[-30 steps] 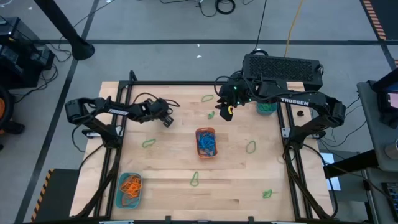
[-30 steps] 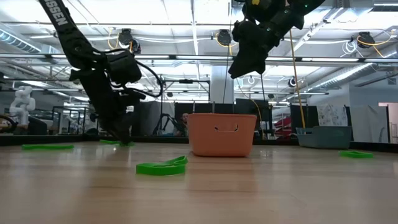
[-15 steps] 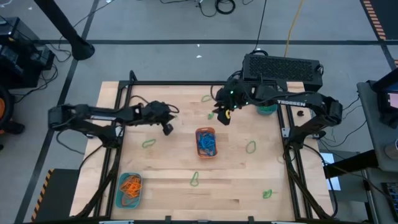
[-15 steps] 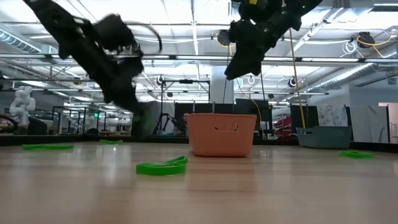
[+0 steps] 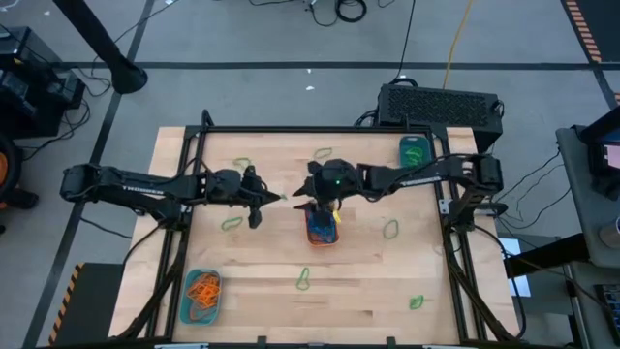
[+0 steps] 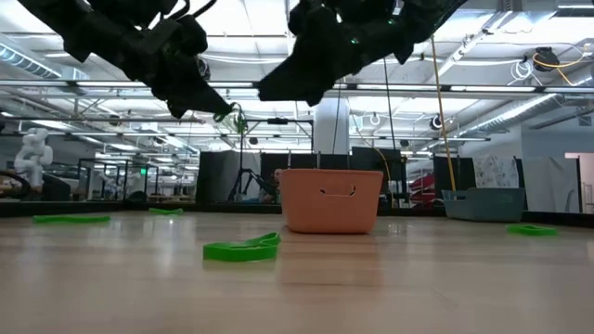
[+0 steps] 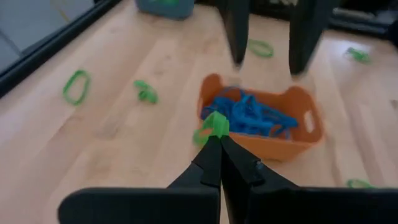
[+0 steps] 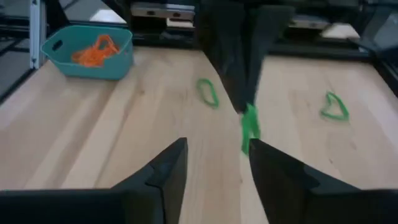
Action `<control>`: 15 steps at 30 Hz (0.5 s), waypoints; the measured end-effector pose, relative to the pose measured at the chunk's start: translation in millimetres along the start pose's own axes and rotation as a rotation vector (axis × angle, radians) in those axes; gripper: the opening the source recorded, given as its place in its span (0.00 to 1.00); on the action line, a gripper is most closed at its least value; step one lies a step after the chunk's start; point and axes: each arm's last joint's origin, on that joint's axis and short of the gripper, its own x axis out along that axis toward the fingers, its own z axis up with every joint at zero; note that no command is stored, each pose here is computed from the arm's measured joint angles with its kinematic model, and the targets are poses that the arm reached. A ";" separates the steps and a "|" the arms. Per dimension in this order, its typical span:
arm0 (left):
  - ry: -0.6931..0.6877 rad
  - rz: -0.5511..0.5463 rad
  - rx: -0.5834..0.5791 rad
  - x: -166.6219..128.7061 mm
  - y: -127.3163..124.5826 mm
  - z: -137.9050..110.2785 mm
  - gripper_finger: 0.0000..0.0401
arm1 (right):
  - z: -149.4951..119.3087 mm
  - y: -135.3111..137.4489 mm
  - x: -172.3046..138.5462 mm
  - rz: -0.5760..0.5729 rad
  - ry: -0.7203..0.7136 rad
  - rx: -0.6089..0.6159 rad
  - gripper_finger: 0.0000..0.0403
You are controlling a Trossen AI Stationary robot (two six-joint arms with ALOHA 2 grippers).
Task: Sort rubber bands into baskets
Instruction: Put the green rubber band into the blue bin
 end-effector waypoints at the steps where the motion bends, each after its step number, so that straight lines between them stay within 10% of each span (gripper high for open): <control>1: -0.011 -0.009 0.001 0.3 -1.0 1.1 0.01 | 0.2 2.7 3.6 0.005 -0.019 -0.007 0.42; 15: -0.058 -0.082 0.027 -0.3 -8.0 5.5 0.00 | -13.2 5.2 35.9 0.011 -0.109 0.043 0.73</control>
